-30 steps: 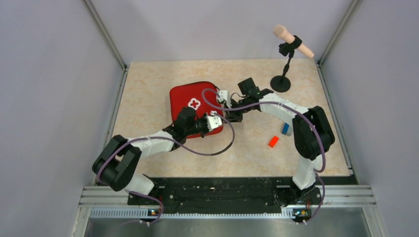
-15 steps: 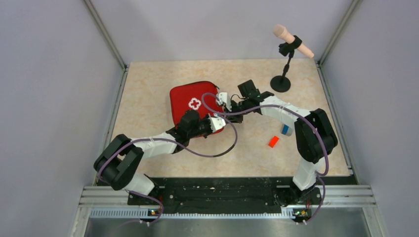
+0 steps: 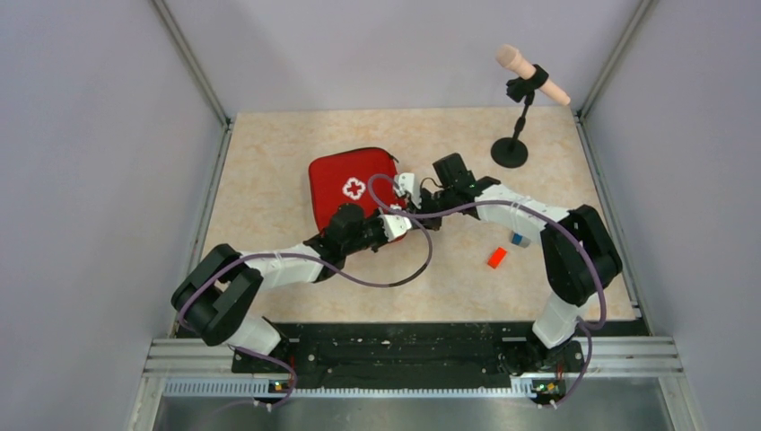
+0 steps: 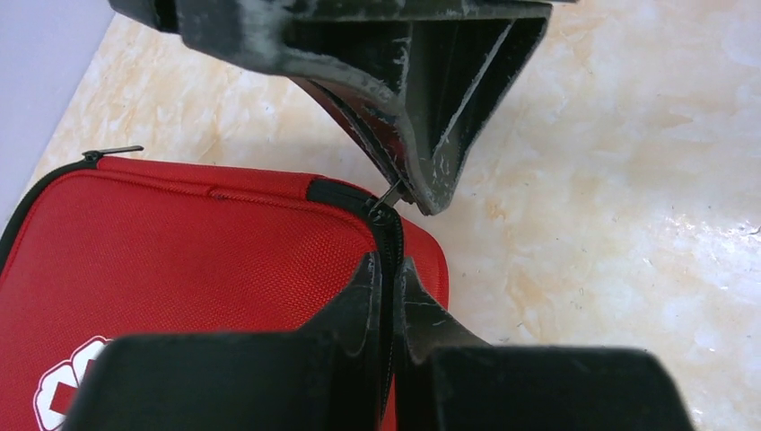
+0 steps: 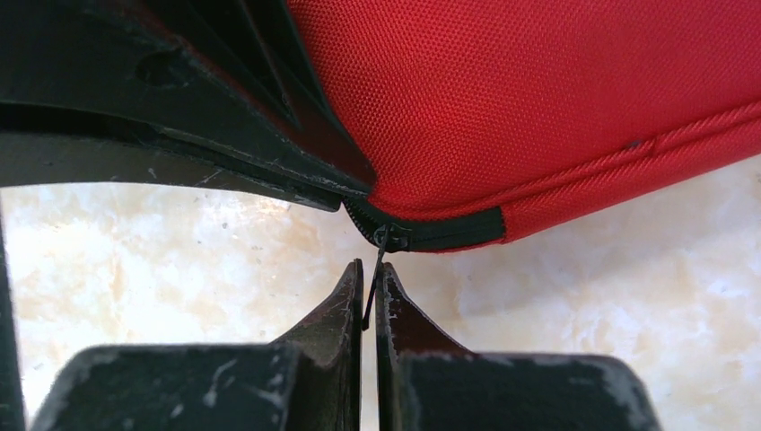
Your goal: Organize the medicine kit
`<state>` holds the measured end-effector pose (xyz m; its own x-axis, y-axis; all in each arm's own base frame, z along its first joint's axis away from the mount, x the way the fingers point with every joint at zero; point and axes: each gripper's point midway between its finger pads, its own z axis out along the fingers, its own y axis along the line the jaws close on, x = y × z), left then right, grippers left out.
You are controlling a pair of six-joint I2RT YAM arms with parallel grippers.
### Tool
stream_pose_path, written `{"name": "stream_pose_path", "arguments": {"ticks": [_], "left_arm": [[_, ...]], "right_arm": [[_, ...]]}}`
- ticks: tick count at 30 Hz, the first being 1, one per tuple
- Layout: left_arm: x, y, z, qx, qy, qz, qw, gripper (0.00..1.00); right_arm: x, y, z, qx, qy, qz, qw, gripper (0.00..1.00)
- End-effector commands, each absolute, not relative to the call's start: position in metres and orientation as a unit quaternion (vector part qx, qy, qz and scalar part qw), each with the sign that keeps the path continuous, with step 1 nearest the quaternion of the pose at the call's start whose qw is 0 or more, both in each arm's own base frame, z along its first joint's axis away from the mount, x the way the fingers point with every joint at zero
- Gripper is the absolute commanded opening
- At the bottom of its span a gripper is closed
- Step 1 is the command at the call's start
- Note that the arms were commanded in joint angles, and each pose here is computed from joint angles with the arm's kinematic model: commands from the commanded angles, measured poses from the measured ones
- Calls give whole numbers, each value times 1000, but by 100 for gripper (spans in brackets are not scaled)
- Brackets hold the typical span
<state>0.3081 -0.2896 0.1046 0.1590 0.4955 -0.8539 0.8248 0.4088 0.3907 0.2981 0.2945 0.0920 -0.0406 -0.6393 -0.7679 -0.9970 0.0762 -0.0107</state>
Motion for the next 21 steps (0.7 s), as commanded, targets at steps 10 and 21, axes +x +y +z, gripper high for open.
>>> {"name": "stream_pose_path", "arguments": {"ticks": [10, 21], "left_arm": [[321, -271, 90, 548, 664, -65, 505, 53], [309, -270, 178, 494, 706, -250, 441, 95]], "right_arm": [[208, 356, 135, -482, 656, 556, 172, 0], [336, 282, 120, -457, 751, 351, 323, 0]]}}
